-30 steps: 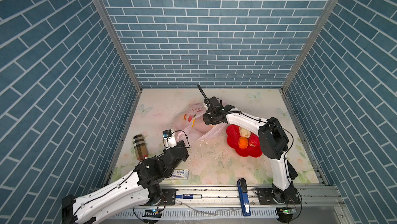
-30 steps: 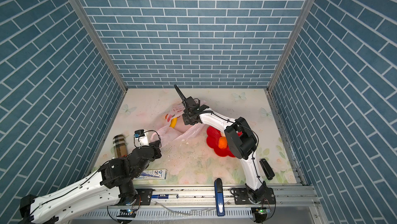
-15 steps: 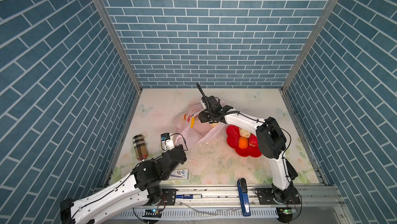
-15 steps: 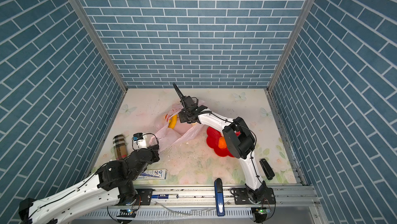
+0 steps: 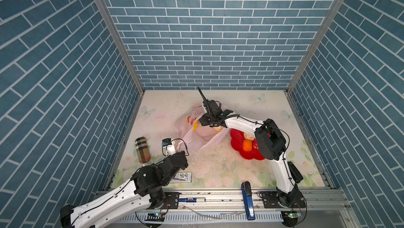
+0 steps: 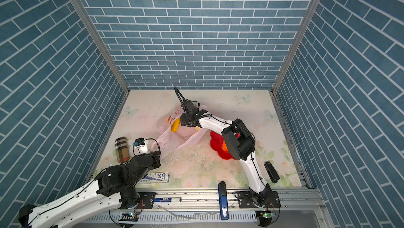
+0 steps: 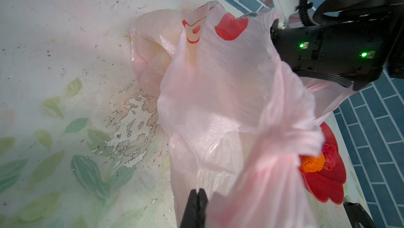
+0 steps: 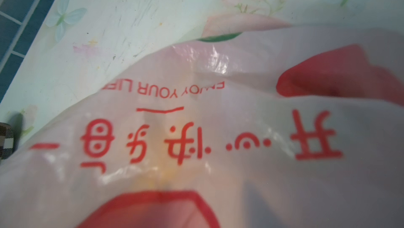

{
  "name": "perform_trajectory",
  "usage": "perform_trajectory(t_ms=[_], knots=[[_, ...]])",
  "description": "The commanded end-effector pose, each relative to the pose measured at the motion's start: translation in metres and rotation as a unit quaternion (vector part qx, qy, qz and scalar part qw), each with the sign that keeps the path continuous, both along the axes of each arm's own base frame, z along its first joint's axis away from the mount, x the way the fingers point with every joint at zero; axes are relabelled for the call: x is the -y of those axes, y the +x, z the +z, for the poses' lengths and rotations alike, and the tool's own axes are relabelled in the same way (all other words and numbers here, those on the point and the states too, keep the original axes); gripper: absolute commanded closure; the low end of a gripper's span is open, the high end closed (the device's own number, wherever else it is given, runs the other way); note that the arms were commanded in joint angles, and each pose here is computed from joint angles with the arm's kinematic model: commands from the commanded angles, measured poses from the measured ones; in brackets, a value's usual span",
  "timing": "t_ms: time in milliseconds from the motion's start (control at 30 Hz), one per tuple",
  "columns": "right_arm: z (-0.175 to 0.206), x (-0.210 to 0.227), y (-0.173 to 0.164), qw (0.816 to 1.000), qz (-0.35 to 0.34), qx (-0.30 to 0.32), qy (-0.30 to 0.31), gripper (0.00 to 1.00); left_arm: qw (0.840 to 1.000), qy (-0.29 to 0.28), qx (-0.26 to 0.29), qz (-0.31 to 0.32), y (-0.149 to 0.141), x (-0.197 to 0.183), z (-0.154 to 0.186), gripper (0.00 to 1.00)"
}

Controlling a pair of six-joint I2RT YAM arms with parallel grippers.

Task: Take fruits out of the plastic bag
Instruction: Pick up the fruit from the plastic bag.

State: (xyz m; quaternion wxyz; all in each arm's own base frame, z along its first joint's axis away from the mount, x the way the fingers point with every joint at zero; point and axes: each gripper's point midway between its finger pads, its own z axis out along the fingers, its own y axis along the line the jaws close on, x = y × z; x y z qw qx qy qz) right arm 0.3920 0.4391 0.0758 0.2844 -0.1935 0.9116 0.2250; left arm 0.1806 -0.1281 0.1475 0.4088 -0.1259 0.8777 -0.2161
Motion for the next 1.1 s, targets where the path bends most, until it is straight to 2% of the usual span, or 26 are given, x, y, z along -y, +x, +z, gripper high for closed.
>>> perform_trajectory(t_ms=[0, 533, 1067], knots=[[-0.001, -0.018, 0.005, 0.999, -0.011, -0.02, 0.042, 0.49, 1.0, 0.005, -0.009, -0.002, -0.003, -0.001, -0.007, 1.0], [-0.003, -0.049, -0.006, 0.993, -0.005, -0.037, 0.114, 0.49, 1.0, 0.008, -0.013, 0.001, -0.004, -0.002, -0.013, 1.0], [-0.023, -0.061, 0.009, 0.991, -0.037, -0.039, 0.119, 0.54, 1.0, 0.007, -0.013, -0.005, -0.007, -0.002, -0.015, 1.0]])
